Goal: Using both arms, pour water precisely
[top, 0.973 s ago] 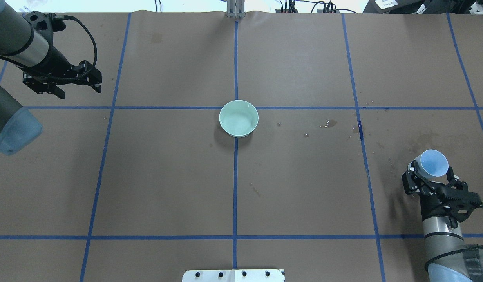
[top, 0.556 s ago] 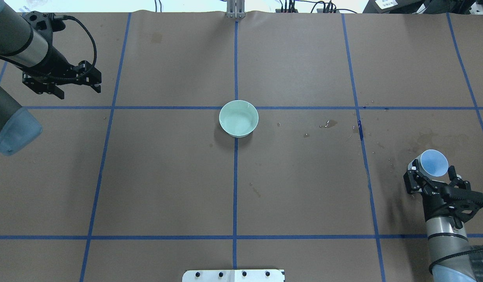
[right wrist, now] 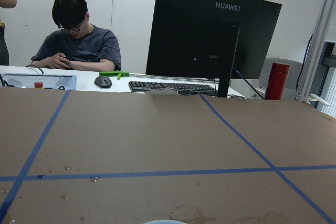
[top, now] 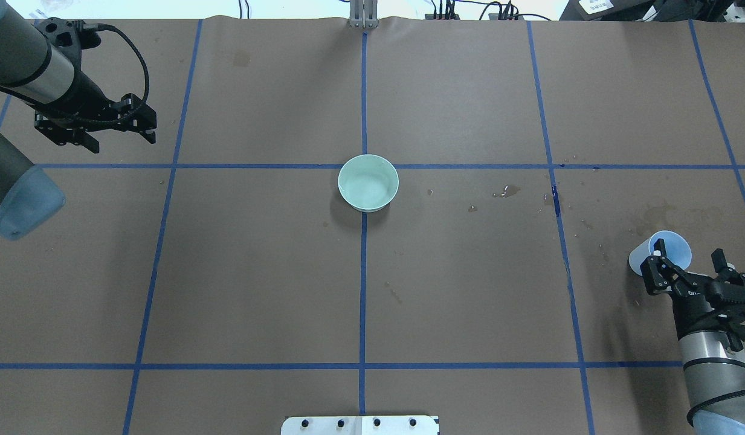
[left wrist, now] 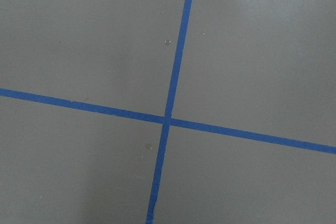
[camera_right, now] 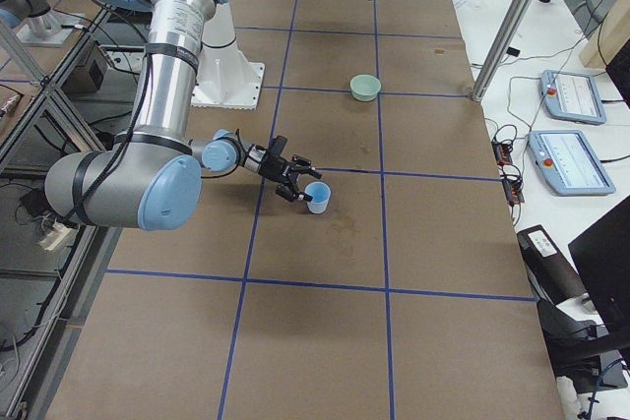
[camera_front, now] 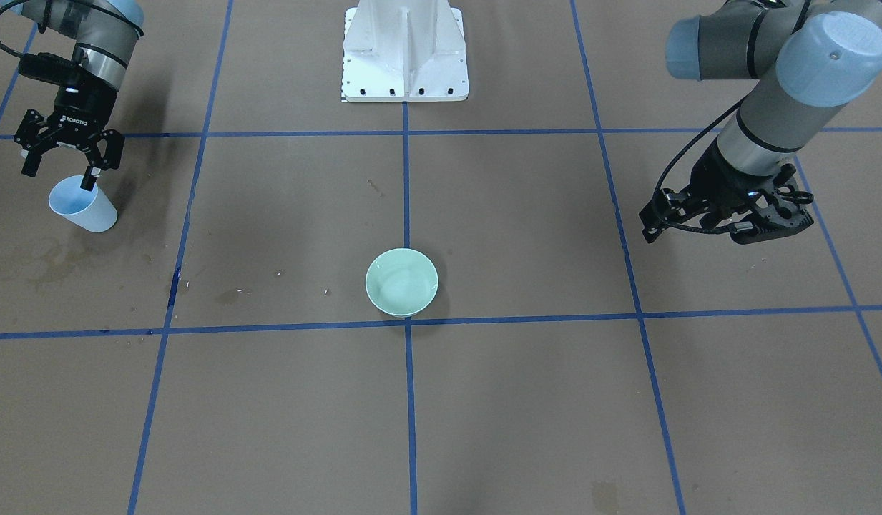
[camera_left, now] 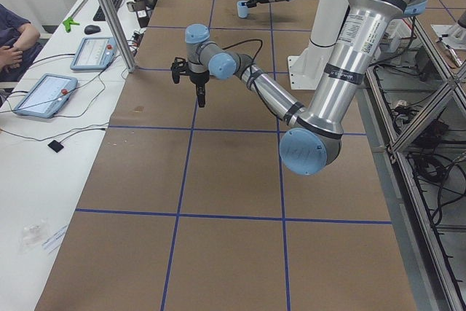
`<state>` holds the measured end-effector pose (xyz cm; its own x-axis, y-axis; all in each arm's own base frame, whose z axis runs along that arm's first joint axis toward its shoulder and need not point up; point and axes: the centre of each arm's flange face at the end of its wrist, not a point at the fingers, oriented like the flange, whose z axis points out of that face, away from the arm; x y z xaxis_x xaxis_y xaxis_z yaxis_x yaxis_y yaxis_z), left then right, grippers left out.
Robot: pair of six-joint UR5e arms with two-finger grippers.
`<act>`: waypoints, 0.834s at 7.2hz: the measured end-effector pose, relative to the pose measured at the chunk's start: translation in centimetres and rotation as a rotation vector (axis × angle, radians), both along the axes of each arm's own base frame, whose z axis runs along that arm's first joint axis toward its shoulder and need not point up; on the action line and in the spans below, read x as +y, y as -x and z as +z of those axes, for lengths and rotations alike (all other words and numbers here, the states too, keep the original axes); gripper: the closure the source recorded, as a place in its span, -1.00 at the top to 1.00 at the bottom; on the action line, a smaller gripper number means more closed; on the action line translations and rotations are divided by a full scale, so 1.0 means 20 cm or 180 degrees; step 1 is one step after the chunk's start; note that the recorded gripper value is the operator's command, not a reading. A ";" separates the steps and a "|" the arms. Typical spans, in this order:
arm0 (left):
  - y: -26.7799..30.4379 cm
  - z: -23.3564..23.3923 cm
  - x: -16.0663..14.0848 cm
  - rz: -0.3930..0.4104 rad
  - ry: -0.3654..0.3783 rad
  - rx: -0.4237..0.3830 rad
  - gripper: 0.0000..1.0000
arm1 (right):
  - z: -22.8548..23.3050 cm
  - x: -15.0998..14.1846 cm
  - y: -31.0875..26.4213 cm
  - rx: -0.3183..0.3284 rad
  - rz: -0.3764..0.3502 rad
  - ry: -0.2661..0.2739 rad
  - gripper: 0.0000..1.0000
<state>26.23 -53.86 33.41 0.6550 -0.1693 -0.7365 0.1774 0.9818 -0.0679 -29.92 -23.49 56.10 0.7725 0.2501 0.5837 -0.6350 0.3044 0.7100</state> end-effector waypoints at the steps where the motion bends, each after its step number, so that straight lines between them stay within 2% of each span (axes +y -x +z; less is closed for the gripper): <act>1: 0.00 0.00 0.00 0.0000 0.0001 0.0000 1.00 | -0.09 -0.01 -0.02 -0.0021 -0.0017 0.0016 0.99; 2: 0.00 0.00 0.00 0.0001 0.0003 -0.0001 0.99 | -0.20 -0.04 -0.05 -0.0020 -0.0025 0.0057 0.99; 6: -0.01 0.00 0.00 0.0008 0.0006 -0.0004 0.99 | -0.53 -0.22 -0.21 0.0260 -0.0059 0.0323 0.99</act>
<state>26.41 -53.84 33.51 0.6563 -0.1691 -0.7353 0.1750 0.9821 -0.0697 -25.69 -27.92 45.56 0.8215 0.2899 0.4911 -0.5699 0.3882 0.7242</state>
